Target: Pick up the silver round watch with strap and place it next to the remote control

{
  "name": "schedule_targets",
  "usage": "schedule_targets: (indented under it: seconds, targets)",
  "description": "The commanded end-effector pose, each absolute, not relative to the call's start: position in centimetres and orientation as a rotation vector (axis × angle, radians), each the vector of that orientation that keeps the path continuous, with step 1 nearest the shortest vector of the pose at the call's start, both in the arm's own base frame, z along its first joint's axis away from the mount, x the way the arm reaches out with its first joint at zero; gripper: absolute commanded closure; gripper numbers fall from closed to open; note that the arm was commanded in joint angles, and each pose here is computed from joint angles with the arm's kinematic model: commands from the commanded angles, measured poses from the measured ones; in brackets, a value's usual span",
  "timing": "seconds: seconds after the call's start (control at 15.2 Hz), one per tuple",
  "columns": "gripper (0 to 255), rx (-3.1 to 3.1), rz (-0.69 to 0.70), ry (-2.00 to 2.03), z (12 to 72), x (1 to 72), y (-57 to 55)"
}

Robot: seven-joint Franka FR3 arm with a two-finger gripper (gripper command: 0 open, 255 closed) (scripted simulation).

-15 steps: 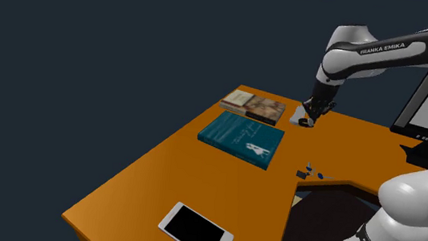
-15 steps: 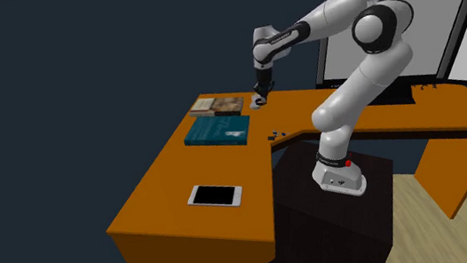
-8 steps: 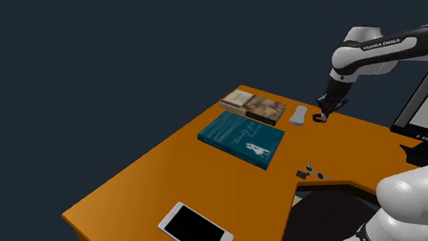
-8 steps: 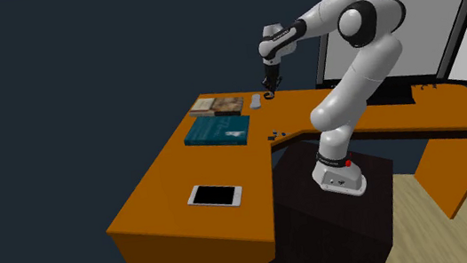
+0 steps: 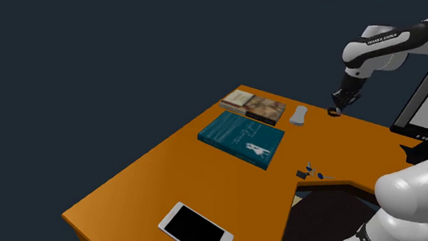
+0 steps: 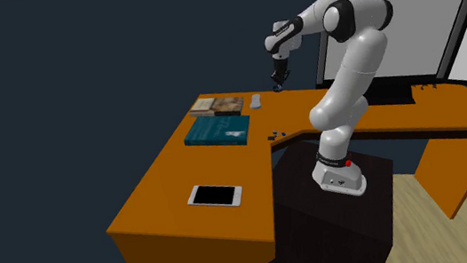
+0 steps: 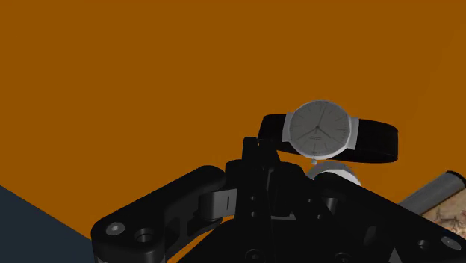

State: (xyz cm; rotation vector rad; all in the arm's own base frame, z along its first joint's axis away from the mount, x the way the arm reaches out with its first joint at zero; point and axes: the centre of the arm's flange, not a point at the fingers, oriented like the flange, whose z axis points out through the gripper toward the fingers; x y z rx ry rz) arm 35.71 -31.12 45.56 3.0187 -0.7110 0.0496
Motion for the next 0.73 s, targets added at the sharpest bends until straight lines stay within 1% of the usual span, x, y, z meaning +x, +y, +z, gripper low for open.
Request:
schedule_targets:
  seconds: [0.0, 0.53, 0.66]
  targets:
    - [255, 3.018, 0.049, -0.709, 45.4, 35.8, -33.8]
    - [255, 3.018, 0.049, -0.709, 45.5, 35.5, -44.1]
    - [255, 3.018, 0.049, -0.709, 44.4, 35.5, -44.1]
